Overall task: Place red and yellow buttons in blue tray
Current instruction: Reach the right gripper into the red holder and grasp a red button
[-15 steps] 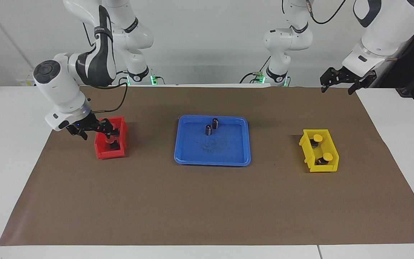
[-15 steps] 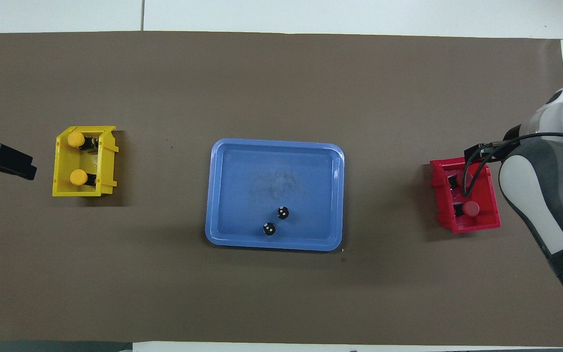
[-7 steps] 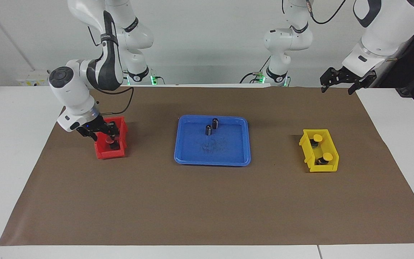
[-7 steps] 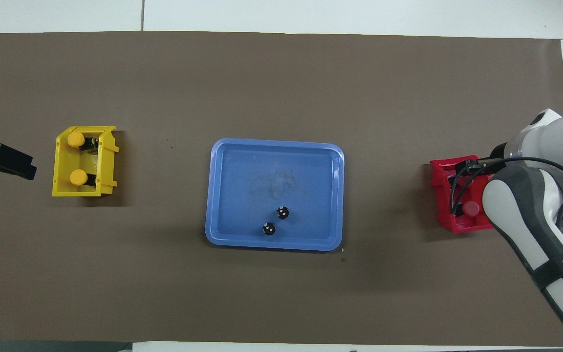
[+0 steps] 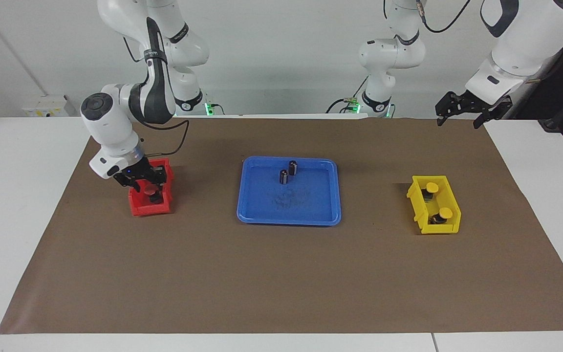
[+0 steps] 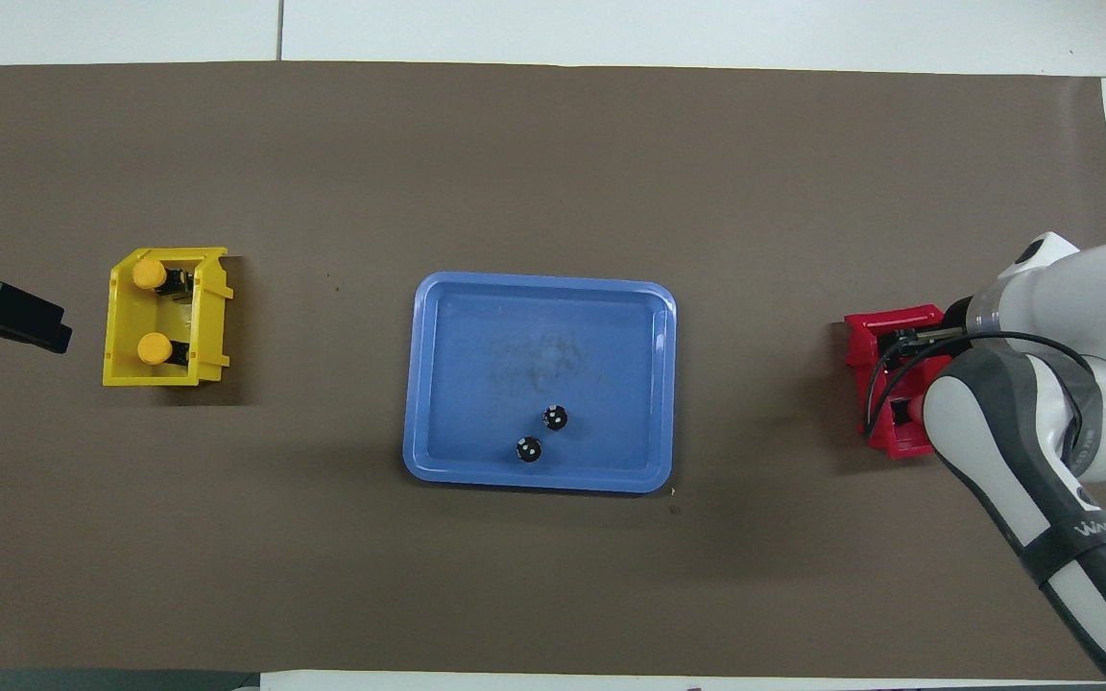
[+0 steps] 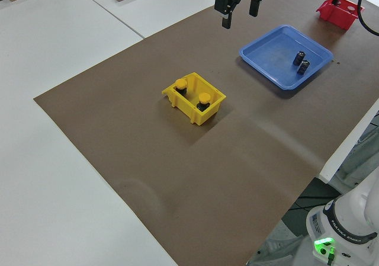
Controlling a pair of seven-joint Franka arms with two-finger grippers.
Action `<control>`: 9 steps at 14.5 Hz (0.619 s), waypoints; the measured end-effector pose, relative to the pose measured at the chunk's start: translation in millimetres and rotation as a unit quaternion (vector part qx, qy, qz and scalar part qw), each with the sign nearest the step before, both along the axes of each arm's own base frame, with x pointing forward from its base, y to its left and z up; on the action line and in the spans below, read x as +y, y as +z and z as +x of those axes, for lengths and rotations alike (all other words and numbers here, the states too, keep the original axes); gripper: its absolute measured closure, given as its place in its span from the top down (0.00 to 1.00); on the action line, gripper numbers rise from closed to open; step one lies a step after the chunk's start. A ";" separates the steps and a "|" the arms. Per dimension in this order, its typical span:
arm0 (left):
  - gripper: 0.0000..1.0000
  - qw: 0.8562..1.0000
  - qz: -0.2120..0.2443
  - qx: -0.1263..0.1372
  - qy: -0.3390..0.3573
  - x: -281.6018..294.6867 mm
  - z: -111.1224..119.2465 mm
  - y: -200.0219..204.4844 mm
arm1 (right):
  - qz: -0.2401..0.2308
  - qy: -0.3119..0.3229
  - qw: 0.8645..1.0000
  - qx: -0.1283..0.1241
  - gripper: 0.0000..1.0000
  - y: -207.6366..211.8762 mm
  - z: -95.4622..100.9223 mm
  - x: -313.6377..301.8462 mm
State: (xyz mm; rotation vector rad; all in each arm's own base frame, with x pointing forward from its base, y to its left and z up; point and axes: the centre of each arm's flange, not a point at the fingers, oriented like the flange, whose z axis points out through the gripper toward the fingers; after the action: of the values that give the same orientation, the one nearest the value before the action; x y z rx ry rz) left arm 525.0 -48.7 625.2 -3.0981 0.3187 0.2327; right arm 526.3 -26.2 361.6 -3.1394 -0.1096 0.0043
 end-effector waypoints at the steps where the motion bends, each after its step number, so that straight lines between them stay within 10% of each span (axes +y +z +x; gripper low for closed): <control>1: 1.00 1.000 0.000 0.000 0.000 0.0 0.0 0.0 | 0.000 0.002 1.000 0.000 0.71 -0.8 -0.4 -0.4; 9: 1.00 1.000 0.000 0.000 0.000 0.0 0.0 0.0 | 0.001 0.014 1.000 0.007 0.68 -9.1 -7.3 -9.7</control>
State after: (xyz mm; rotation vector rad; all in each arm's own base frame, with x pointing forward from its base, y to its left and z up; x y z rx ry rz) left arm 525.0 -48.7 625.2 -3.0981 0.3187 0.2328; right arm 519.0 -35.9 352.5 -3.1357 -0.1526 0.0260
